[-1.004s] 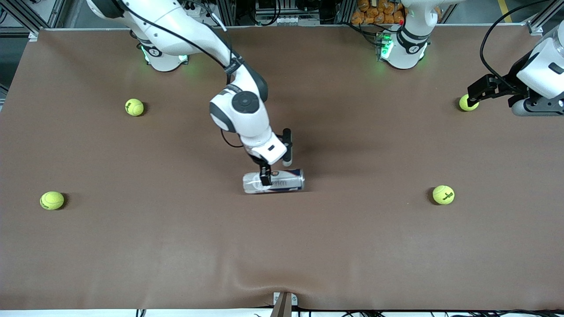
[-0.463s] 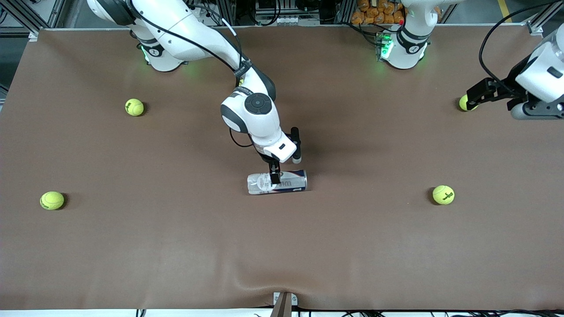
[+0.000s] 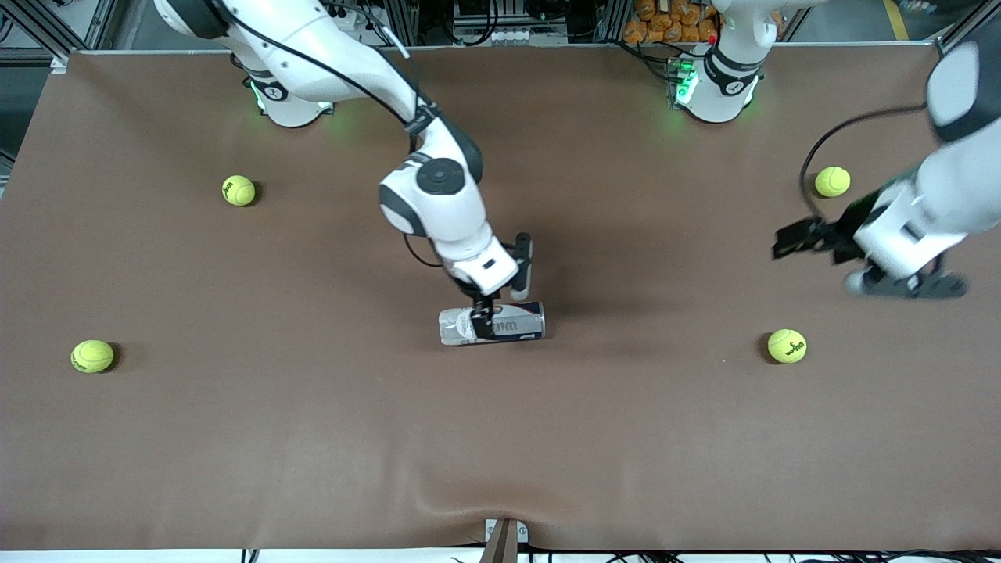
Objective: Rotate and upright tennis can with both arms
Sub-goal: 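Open the right gripper and withdraw while the left gripper approaches the can, then grasp the can's lid end with the left gripper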
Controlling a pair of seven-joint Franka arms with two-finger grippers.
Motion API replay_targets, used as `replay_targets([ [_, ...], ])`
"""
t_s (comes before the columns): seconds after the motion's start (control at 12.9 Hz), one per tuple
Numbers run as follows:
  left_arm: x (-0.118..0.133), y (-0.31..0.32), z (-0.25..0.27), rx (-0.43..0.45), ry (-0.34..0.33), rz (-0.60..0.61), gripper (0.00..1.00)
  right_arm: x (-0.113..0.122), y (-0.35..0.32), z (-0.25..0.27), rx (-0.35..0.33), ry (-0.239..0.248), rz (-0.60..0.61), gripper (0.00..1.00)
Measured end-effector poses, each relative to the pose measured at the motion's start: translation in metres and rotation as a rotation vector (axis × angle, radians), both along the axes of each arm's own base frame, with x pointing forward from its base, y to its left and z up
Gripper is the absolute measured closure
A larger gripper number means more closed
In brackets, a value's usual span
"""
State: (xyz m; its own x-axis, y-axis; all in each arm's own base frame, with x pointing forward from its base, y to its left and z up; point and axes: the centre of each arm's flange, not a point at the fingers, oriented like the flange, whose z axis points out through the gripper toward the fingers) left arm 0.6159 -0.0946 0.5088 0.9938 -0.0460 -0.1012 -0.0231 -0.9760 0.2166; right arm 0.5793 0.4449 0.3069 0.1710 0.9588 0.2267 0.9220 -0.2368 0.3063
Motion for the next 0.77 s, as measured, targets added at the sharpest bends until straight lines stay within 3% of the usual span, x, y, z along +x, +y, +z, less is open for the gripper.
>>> replay_targets([
  [0.31, 0.032, -0.042, -0.086, -0.276, 0.091, 0.095, 0.00, 0.065, -0.135, 0.052, 0.022, 0.048, -0.423, 0.00],
  [0.54, 0.042, -0.094, -0.139, -0.428, 0.153, 0.226, 0.00, 0.080, -0.228, 0.101, 0.003, 0.111, -0.720, 0.00],
  [0.77, 0.038, -0.150, -0.197, -0.562, 0.233, 0.341, 0.00, 0.084, -0.321, 0.146, 0.055, 0.178, -0.926, 0.00],
])
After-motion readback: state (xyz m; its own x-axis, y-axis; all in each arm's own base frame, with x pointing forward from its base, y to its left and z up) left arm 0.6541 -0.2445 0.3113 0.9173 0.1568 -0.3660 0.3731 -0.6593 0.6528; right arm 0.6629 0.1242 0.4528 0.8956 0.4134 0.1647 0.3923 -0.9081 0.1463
